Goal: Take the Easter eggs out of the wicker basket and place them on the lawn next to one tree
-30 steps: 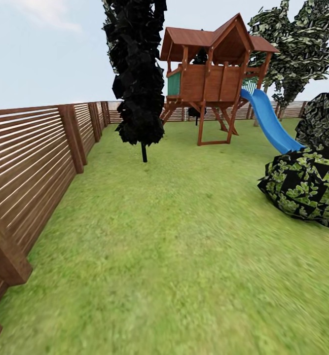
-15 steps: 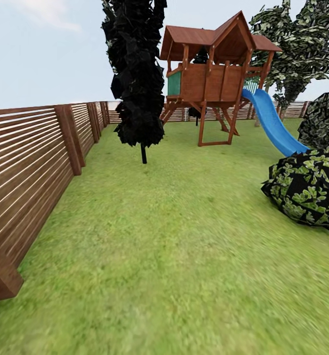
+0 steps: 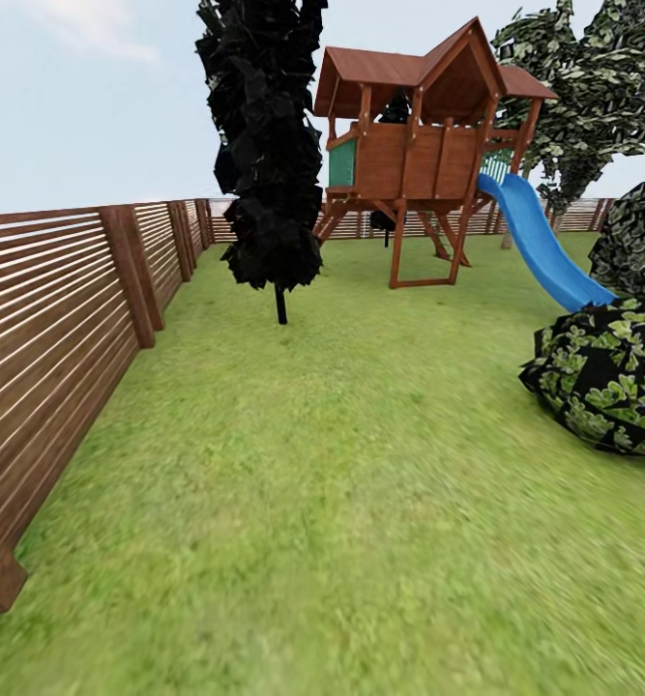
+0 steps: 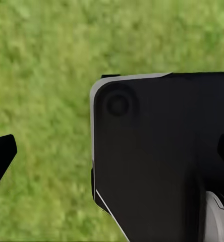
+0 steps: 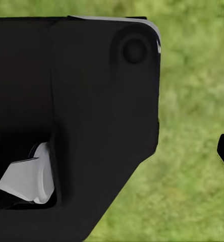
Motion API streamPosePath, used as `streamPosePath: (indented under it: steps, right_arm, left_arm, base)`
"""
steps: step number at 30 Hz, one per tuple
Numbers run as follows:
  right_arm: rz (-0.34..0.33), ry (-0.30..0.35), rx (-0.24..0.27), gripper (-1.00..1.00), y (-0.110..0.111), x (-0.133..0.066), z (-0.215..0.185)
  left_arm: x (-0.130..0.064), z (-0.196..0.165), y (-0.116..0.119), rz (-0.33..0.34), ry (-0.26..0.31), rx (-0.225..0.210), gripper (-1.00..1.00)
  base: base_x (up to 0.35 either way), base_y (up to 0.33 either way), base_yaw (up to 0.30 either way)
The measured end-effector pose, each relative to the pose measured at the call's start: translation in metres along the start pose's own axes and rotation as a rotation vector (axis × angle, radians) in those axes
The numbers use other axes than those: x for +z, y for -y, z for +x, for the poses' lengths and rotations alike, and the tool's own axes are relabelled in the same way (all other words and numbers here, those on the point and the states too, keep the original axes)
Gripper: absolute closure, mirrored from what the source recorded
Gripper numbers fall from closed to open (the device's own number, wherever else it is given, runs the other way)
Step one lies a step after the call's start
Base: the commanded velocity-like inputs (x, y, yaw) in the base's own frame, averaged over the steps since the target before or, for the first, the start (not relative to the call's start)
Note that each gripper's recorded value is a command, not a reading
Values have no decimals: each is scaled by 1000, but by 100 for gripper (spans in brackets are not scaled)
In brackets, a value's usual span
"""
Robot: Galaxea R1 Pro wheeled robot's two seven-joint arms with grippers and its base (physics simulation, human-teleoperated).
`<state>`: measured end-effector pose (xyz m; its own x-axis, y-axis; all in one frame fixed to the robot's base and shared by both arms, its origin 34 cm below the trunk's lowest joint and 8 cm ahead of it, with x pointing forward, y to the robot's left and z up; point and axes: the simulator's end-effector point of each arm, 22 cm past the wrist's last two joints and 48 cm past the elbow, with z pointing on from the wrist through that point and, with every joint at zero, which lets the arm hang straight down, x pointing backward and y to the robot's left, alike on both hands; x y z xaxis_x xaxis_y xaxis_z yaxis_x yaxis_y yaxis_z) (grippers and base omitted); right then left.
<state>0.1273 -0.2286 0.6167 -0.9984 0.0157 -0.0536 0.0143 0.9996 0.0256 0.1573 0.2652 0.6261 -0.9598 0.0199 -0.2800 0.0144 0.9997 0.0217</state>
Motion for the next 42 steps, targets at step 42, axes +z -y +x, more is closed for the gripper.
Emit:
streamPosePath:
  steps: [42]
  right_arm:
    - [26, -4, -12, -100, 21, 0, 2]
  left_arm:
    - [0, 0, 0, -2, 0, -2, -100]
  base:
    - [291, 0, 0]
